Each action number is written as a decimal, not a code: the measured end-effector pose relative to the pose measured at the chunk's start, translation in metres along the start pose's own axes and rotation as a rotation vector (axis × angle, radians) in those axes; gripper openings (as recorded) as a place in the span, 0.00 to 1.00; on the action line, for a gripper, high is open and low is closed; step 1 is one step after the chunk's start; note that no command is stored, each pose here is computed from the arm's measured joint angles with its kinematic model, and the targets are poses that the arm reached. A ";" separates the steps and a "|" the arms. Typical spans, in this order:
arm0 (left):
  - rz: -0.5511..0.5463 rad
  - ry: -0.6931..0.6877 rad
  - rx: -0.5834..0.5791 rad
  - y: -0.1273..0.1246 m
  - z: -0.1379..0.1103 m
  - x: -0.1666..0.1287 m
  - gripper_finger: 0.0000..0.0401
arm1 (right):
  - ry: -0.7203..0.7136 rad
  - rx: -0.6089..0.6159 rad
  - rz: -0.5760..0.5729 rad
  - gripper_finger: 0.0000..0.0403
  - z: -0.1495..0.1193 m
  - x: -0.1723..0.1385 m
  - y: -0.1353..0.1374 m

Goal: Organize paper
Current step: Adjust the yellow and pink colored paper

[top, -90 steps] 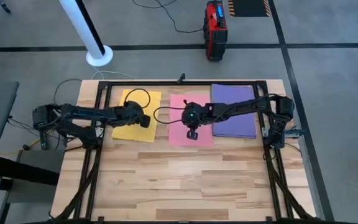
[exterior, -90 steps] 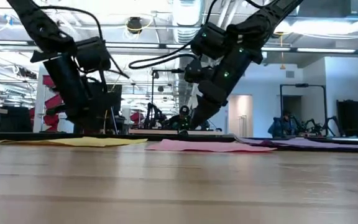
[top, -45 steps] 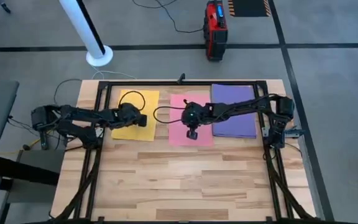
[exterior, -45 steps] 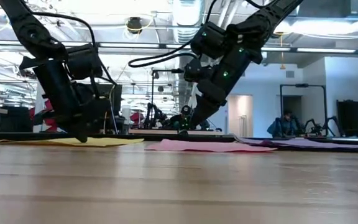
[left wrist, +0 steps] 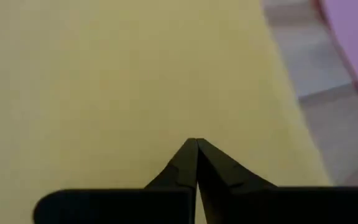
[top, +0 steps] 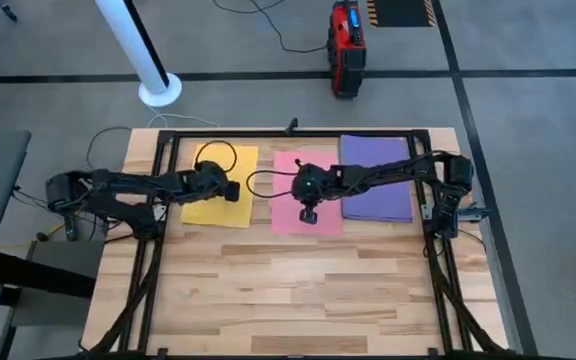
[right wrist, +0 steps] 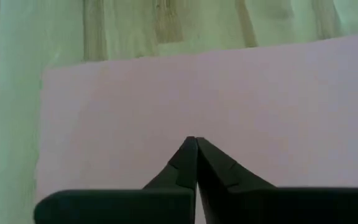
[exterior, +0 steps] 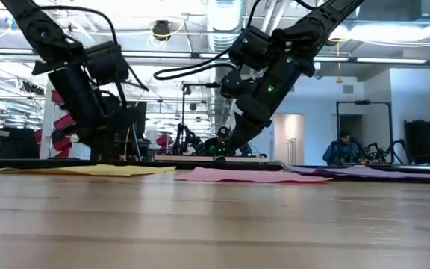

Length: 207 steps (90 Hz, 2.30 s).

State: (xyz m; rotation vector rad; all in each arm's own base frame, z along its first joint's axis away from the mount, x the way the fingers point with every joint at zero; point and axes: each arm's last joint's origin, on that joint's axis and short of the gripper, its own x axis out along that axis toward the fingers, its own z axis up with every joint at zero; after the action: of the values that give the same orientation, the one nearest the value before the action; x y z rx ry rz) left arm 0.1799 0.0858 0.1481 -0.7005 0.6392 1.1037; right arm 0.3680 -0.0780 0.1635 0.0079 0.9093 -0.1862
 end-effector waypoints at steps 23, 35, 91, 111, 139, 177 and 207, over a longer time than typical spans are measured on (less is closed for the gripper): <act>-0.352 -0.088 0.029 -0.028 0.015 -0.010 0.00 | 0.017 0.001 -0.121 0.00 -0.001 0.000 -0.007; -0.580 -0.170 0.067 -0.050 0.021 -0.010 0.00 | 0.044 -0.027 -0.148 0.00 -0.001 -0.012 -0.003; -0.802 -0.082 0.328 -0.138 0.008 0.070 0.00 | -0.120 0.035 -0.030 0.00 -0.062 -0.089 -0.009; -0.652 0.018 0.505 -0.154 0.009 0.092 0.00 | -0.127 0.069 -0.029 0.00 -0.077 -0.098 -0.008; -0.442 0.030 0.593 -0.141 0.022 0.095 0.00 | -0.097 0.086 -0.027 0.00 -0.079 -0.095 -0.008; -0.318 0.050 0.652 -0.129 0.025 0.099 0.00 | -0.056 0.088 -0.025 0.00 -0.083 -0.095 -0.007; -0.272 0.057 0.701 -0.125 0.023 0.100 0.00 | -0.056 0.088 -0.026 0.00 -0.083 -0.095 -0.007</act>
State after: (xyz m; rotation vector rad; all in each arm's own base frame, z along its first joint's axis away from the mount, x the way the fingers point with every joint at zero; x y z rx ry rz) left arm 0.3324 0.1245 0.1093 -0.1986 0.8856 0.5467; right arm 0.2447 -0.0631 0.1879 0.0718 0.8450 -0.2493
